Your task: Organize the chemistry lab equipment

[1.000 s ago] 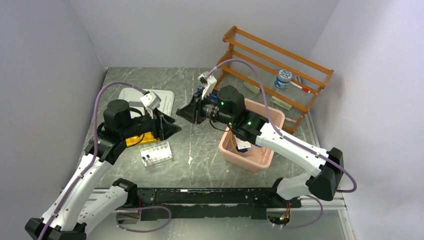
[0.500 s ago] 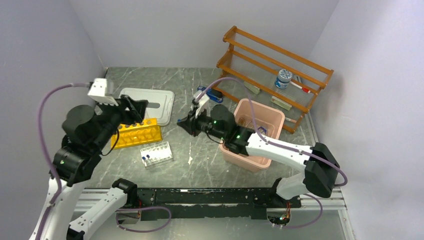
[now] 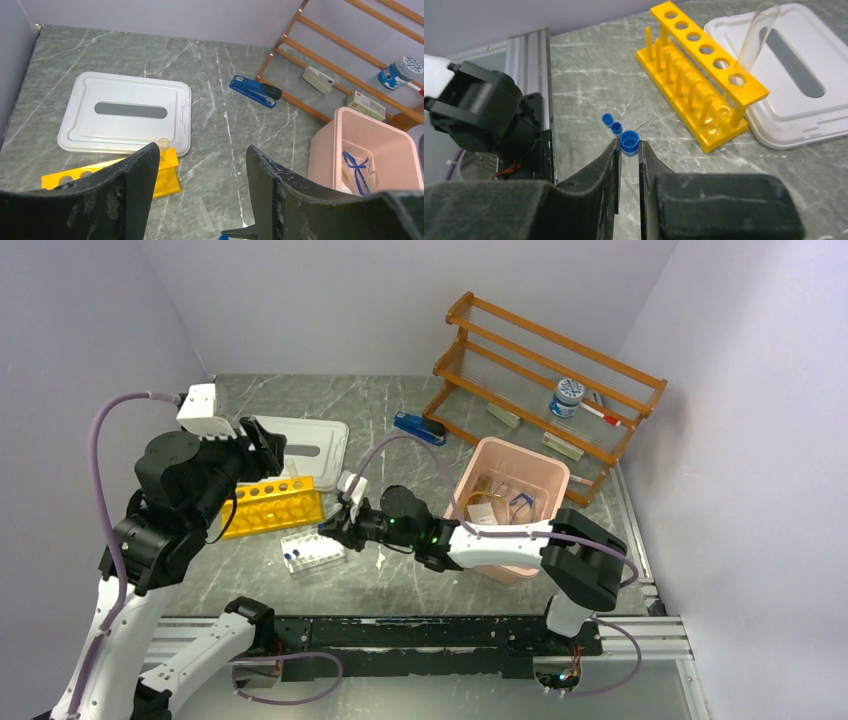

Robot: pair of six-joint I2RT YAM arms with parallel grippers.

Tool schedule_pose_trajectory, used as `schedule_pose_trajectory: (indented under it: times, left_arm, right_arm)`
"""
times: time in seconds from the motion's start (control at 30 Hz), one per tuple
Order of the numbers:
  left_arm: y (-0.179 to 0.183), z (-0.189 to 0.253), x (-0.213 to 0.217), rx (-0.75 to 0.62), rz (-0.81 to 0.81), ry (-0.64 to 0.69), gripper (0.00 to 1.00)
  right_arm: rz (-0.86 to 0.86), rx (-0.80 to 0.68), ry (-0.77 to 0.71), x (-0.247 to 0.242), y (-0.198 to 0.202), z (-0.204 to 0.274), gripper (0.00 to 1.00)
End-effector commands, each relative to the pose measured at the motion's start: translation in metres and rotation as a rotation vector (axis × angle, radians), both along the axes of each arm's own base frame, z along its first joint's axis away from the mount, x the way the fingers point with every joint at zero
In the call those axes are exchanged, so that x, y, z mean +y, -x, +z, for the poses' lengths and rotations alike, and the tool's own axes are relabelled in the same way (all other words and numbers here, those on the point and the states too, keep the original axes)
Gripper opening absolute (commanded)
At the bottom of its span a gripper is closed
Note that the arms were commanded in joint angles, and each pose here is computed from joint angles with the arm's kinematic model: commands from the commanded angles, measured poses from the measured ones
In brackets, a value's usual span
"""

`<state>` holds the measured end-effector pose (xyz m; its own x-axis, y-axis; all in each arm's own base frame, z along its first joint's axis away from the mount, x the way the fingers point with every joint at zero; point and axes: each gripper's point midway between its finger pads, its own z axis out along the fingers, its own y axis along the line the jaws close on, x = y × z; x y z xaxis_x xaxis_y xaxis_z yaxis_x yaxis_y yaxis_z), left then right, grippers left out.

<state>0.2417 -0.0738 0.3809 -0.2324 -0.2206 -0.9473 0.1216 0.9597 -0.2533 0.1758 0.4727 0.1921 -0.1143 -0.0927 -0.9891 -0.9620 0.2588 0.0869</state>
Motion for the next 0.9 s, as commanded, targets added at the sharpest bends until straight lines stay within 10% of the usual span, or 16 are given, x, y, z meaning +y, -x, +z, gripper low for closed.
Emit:
schedule_pose_trajectory:
  times: [0.0,0.87]
  left_arm:
    - [0.006,-0.006,0.014,0.009,0.065,-0.014,0.68]
    - [-0.001,-0.039,0.024,0.063,0.133,-0.048,0.67]
  right_arm:
    - [0.056,-0.077,-0.047,0.015,0.008,0.011,0.12]
    - [0.043,-0.103,-0.046,0.057,0.021,-0.038,0.12]
